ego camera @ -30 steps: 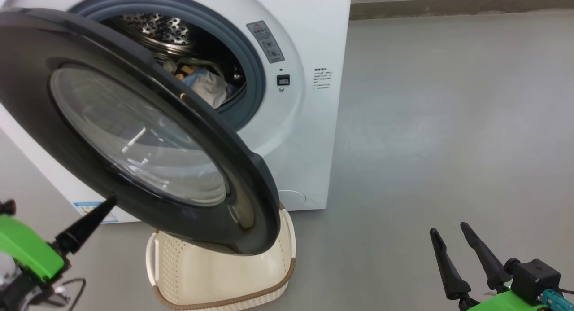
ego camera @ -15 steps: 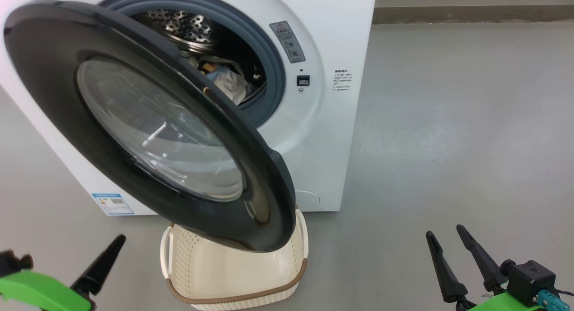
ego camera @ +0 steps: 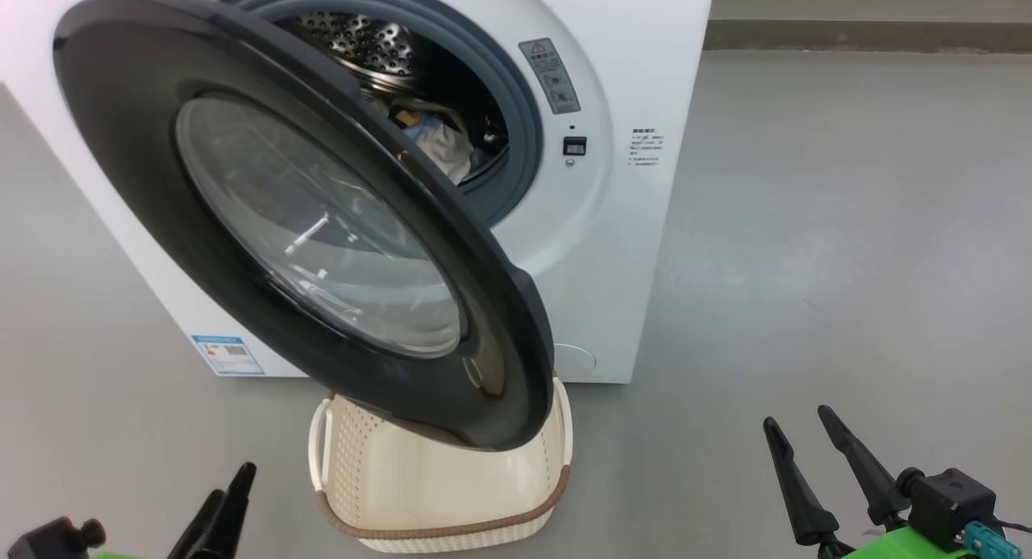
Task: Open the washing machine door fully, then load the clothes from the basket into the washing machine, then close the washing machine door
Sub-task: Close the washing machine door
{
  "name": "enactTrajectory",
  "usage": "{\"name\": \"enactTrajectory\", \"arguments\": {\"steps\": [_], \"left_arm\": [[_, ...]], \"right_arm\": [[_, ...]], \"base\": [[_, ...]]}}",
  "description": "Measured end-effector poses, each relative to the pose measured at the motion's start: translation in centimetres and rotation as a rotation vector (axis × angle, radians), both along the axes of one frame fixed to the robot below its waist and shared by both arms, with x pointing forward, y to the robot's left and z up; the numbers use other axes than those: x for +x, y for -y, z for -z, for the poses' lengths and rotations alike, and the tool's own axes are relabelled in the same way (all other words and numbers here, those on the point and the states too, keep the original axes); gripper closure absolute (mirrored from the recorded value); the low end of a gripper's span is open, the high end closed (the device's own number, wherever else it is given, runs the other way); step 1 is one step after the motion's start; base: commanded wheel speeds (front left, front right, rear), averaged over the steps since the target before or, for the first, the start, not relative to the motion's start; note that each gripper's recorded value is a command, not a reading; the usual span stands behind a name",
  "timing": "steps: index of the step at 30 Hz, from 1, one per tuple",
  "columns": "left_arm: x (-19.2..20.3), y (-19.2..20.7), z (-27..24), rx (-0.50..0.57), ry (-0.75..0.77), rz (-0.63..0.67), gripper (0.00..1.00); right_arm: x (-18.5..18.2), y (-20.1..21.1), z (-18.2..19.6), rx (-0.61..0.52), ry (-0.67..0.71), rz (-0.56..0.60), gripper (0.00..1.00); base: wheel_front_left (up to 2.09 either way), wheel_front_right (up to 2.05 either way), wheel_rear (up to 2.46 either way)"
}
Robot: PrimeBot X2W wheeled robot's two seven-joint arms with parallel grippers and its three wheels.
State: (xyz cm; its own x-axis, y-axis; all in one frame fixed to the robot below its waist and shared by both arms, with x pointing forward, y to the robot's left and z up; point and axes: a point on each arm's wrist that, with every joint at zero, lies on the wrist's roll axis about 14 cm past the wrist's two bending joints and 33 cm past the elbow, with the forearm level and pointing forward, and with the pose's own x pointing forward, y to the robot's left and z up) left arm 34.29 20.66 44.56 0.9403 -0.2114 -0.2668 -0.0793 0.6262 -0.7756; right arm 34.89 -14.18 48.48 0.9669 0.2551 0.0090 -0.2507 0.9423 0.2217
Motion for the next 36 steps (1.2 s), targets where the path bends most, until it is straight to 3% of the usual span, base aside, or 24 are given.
{"name": "enactTrajectory", "arguments": {"steps": [14,19,31,36], "left_arm": [[-1.4,-1.8,0.8,0.144,0.092,-0.137,0.00],[-0.8,-4.0,-0.8,0.292,0.170,-0.204,0.00],[-2.4,-4.2,-1.2,0.663,0.223,-0.188,0.00],[-2.9,-3.8,-1.4,0.700,0.229,-0.206,0.00]], "right_arm": [[0.6,-1.6,-0.3,0.000,0.009,-0.050,0.00],[1.3,-2.5,-1.0,0.001,0.030,-0.075,0.00],[2.0,-3.5,-1.2,0.002,0.037,-0.107,0.00],[2.1,-3.6,-1.3,0.002,0.040,-0.109,0.00]], "base": [[0.00,0.00,0.00],[0.00,0.00,0.00],[0.00,0.00,0.00],[0.00,0.00,0.00]]}}
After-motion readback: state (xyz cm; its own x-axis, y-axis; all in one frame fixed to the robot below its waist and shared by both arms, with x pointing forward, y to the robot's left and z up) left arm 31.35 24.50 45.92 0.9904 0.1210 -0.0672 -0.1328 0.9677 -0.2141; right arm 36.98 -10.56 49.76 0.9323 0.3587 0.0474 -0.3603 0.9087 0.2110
